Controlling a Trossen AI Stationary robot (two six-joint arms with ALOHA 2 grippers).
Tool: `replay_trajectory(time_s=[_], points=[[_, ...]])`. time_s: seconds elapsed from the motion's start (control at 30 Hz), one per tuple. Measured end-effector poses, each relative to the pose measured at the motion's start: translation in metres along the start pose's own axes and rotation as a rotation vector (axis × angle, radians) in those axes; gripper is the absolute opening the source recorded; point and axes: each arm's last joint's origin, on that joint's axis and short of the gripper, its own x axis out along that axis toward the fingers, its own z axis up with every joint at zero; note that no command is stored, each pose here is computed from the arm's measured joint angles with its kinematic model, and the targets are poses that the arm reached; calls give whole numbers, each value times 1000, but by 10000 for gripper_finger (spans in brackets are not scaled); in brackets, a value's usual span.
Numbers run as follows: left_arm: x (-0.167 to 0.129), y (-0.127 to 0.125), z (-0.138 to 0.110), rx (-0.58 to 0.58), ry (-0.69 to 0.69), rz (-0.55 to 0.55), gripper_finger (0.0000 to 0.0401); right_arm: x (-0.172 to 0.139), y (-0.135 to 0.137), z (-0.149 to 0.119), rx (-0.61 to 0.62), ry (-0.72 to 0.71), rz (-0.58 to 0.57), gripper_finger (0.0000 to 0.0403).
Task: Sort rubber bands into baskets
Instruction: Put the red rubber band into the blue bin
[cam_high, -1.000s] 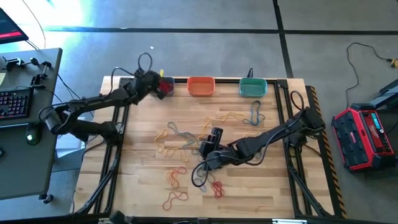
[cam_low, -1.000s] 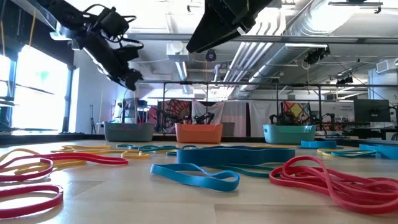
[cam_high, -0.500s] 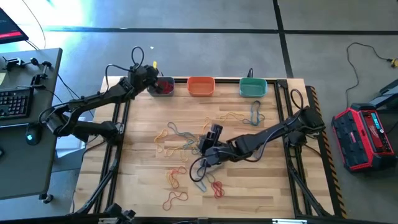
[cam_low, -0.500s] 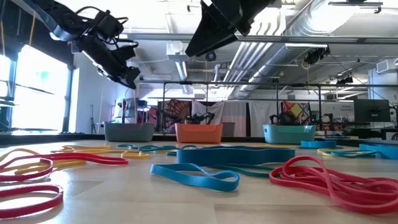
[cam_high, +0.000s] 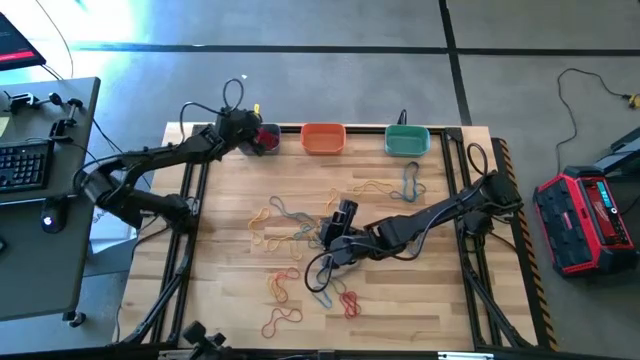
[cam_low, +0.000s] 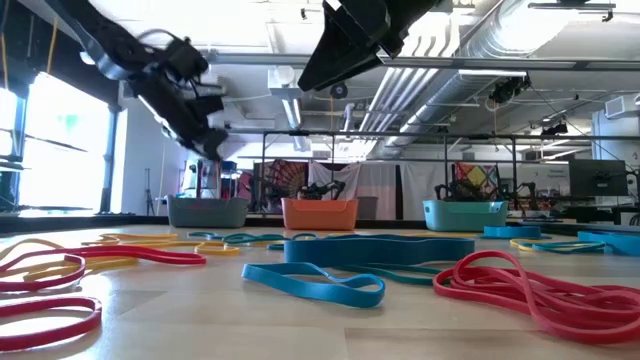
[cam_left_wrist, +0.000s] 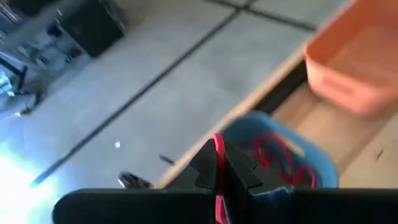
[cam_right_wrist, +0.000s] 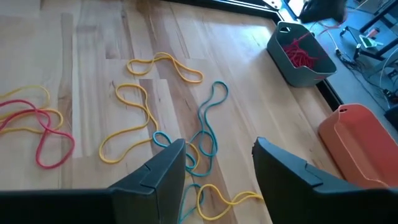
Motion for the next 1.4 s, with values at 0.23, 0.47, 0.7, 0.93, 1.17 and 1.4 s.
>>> replay_trajectory(time_s=[0.23,0.47,0.7,0.93,1.17,1.4], points=[[19,-8,-14,-2,90,-13,1,0,0,0,-22,0,0,177],[16,-5,-12,12,95,29,42,2,-2,0,-16,2,-4,177],[13,-5,-18,-8,149,-7,103,4,-5,1,-5,11,17,177],[15,1,-23,-76,168,-130,121,9,-10,1,63,31,70,177],[15,23,-18,-204,261,-167,122,10,-11,1,90,35,76,177],[10,42,-1,-358,300,-230,122,10,-11,1,100,36,76,177]])
